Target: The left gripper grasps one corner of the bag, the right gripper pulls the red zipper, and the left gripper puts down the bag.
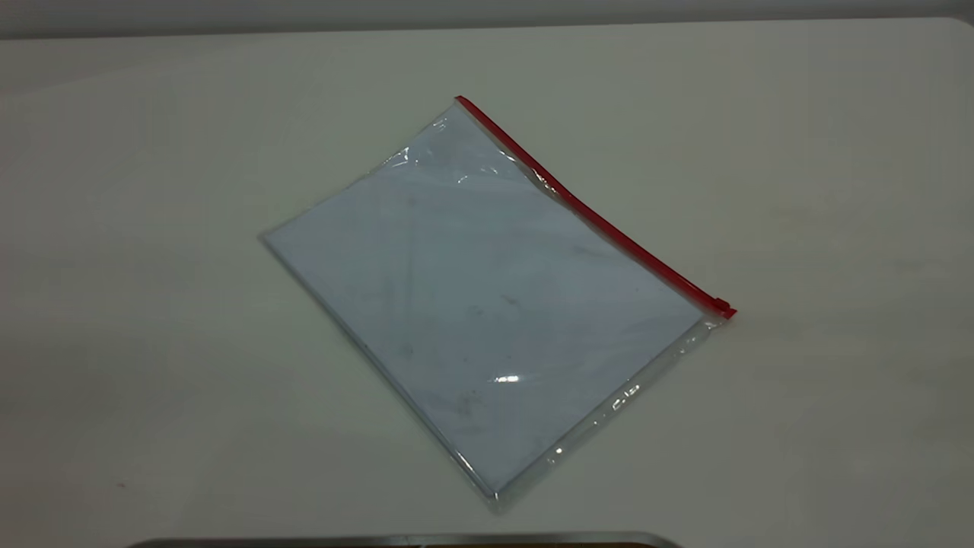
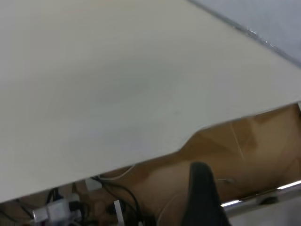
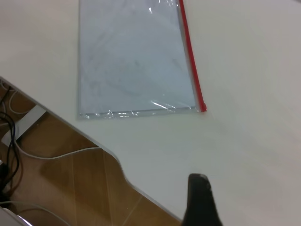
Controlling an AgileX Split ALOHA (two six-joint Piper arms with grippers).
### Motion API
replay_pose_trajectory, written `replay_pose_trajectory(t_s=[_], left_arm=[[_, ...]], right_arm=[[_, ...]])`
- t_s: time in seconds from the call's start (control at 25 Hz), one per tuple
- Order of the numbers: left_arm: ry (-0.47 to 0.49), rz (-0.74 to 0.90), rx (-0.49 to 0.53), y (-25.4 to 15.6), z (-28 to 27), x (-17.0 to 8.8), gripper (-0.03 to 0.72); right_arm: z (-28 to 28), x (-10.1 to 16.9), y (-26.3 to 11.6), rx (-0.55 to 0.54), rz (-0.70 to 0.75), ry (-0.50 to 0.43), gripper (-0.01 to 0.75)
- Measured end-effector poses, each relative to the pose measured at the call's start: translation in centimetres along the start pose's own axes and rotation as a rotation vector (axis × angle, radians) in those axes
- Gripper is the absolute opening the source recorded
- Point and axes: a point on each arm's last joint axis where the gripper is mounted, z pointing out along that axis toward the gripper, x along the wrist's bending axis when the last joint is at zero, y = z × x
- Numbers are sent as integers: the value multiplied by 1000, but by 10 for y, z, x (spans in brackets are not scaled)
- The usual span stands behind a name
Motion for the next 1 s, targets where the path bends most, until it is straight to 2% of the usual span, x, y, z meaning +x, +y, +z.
replay_pose_trajectory(t_s=[0.84,1.0], left_arm=[[1,15,-6,-1,6,0,590],[6,18,-37,-4,3,0,590]], right_arm=[[1,0,0,-8,-2,-1,562],[1,0,0,-9,-2,-2,562]])
